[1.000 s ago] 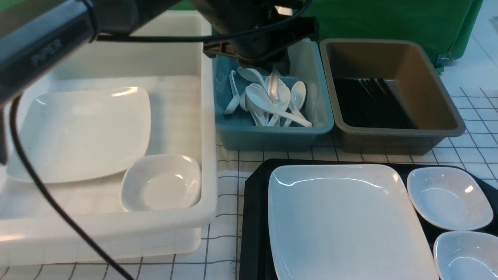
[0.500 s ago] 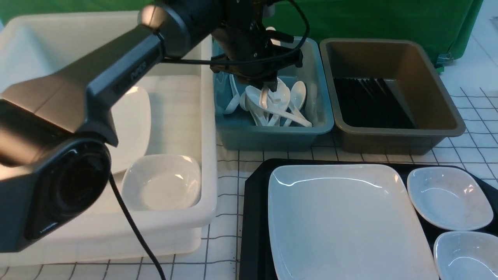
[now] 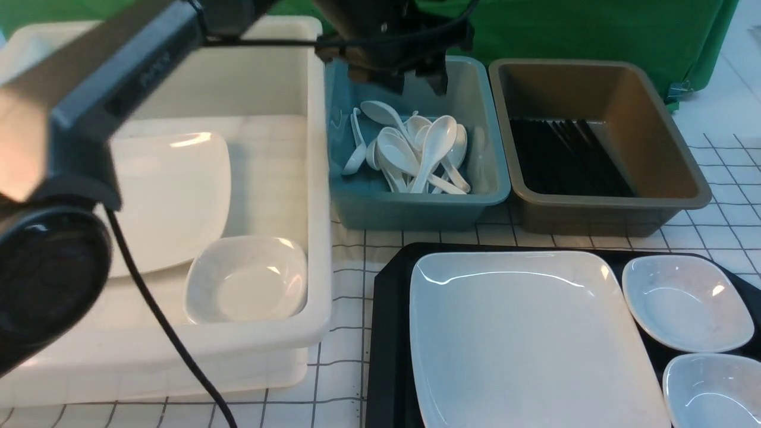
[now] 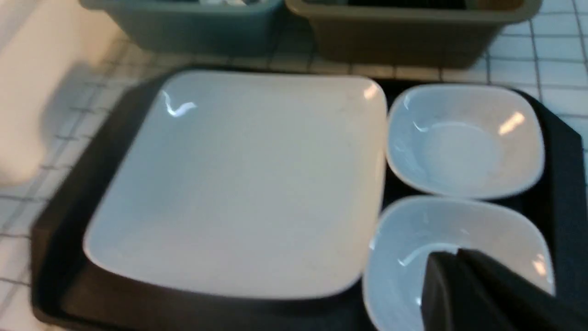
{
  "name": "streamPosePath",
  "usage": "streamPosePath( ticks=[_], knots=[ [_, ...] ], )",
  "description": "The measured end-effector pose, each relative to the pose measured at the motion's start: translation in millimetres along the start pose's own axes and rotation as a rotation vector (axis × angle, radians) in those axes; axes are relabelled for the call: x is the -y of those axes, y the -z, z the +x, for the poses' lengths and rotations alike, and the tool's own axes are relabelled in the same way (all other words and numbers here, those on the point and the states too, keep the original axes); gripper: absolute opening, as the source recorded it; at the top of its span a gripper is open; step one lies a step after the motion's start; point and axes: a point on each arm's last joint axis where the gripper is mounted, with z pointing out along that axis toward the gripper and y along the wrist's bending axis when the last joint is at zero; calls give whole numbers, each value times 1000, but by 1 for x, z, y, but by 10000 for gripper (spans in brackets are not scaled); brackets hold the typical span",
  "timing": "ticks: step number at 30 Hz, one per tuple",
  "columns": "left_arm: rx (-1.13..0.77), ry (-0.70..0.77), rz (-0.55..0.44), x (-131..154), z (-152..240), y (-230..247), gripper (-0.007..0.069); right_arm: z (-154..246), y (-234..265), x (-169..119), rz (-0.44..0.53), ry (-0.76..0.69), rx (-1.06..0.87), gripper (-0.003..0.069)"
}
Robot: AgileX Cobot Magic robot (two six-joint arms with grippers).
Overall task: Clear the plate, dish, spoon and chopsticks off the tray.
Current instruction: Use the left arm to put the soup spoon into the small storage box in the middle, then use the right arm to grab a small plate from the dinner plate
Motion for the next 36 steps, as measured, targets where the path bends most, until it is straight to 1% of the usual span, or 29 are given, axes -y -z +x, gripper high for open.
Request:
streamPosePath(
  ticks=[1,4,5,6,7,11,14,16,17,18,19,20,21,22,23,24,26,27,29,30,32,36],
  knots=[
    [24,-37,8,4,-3,20,251,-2,-3,3,50,20,-88,8],
    [63,-136,12,11,-6,67,91,-4,-18,10,157,58,-310,8],
    [66,-142,11,11,-6,70,73,-5,-21,10,164,63,-333,8],
    [81,-176,8,12,-6,83,34,-5,-30,10,184,73,-416,8],
    [90,-196,5,13,-6,91,12,-6,-42,9,191,81,-485,8],
    [85,-221,28,15,-3,97,6,-9,-65,6,170,112,-571,13],
    [-17,-246,117,18,18,89,6,-8,-87,-1,104,161,-671,61],
    [-46,-256,146,18,26,91,6,-7,-93,-2,83,175,-699,104],
    [-115,-255,165,16,45,88,6,-5,-101,-5,55,190,-749,172],
    [-144,-252,167,14,54,90,6,-5,-106,-6,45,198,-765,221],
    [-138,-254,169,15,54,92,6,-5,-106,-6,45,198,-763,232],
    [-181,-248,171,12,68,93,6,-4,-112,-6,36,207,-777,308],
    [-189,-248,171,11,71,95,6,-4,-114,-7,34,208,-782,316],
    [-210,-253,178,10,82,100,6,-4,-120,-9,23,214,-786,369],
    [-216,-256,182,9,89,104,6,-4,-125,-10,16,220,-788,384],
    [-218,-257,184,9,91,107,6,-4,-127,-11,12,224,-788,391],
    [-192,-267,194,8,105,126,6,-2,-141,-18,-10,264,-797,400],
    [-196,-265,195,8,106,125,6,-2,-141,-19,-12,266,-794,400],
    [-164,-270,196,6,119,144,6,4,-155,-26,-17,339,-834,401],
    [-157,-271,197,7,119,147,6,4,-157,-26,-13,342,-838,401],
    [-143,-272,197,5,132,160,6,10,-168,-31,22,403,-874,402],
    [-124,-264,193,0,149,167,6,18,-183,-36,80,479,-914,403]
  ],
)
